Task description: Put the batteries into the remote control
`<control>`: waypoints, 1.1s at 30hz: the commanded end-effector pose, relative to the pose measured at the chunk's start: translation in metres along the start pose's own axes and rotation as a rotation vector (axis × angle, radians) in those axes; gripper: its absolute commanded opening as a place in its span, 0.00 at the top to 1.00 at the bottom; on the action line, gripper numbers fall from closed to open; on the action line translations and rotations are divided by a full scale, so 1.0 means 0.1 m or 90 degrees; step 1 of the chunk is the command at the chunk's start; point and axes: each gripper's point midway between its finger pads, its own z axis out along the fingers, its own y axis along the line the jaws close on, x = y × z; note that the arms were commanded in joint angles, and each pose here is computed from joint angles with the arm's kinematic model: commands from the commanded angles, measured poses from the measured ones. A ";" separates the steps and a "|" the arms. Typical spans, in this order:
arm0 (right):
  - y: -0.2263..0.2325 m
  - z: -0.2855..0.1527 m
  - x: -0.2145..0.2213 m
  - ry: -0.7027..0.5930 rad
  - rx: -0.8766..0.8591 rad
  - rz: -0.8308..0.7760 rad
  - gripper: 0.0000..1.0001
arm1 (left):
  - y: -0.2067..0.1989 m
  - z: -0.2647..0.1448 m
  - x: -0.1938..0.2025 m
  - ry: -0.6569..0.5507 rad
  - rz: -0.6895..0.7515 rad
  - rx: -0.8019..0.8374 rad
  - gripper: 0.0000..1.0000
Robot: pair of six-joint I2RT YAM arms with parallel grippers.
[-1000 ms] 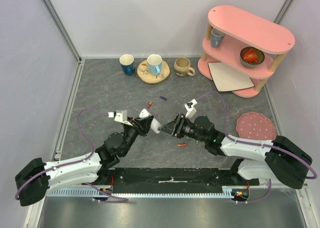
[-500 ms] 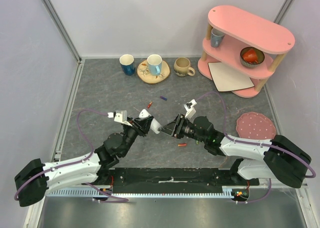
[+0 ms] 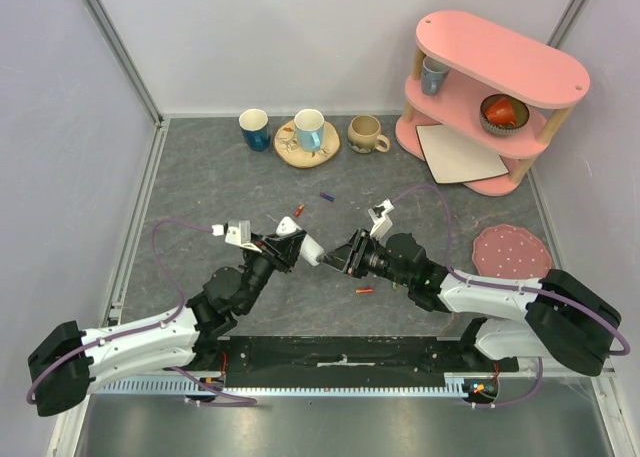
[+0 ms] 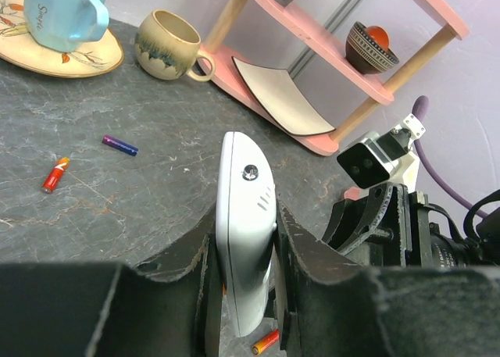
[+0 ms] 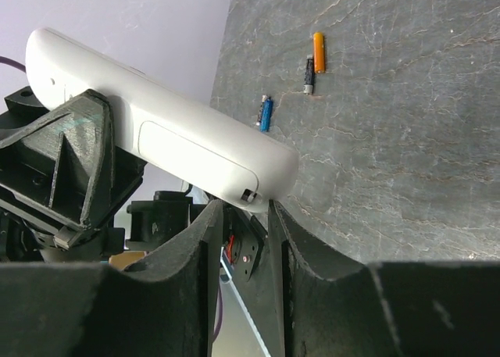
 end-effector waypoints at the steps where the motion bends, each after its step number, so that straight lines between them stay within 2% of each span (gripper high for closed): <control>1: 0.14 0.04 -0.13 -0.033 -0.017 0.002 0.64 | -0.14 0.03 -0.26 -0.047 -0.008 0.013 0.98; 15: 0.24 0.04 -0.22 -0.056 -0.033 0.004 0.71 | -0.15 0.02 -0.23 -0.040 -0.014 0.016 0.98; 33: 0.22 0.14 -0.20 -0.041 -0.021 0.013 0.81 | -0.18 0.01 -0.21 -0.037 -0.022 0.022 0.98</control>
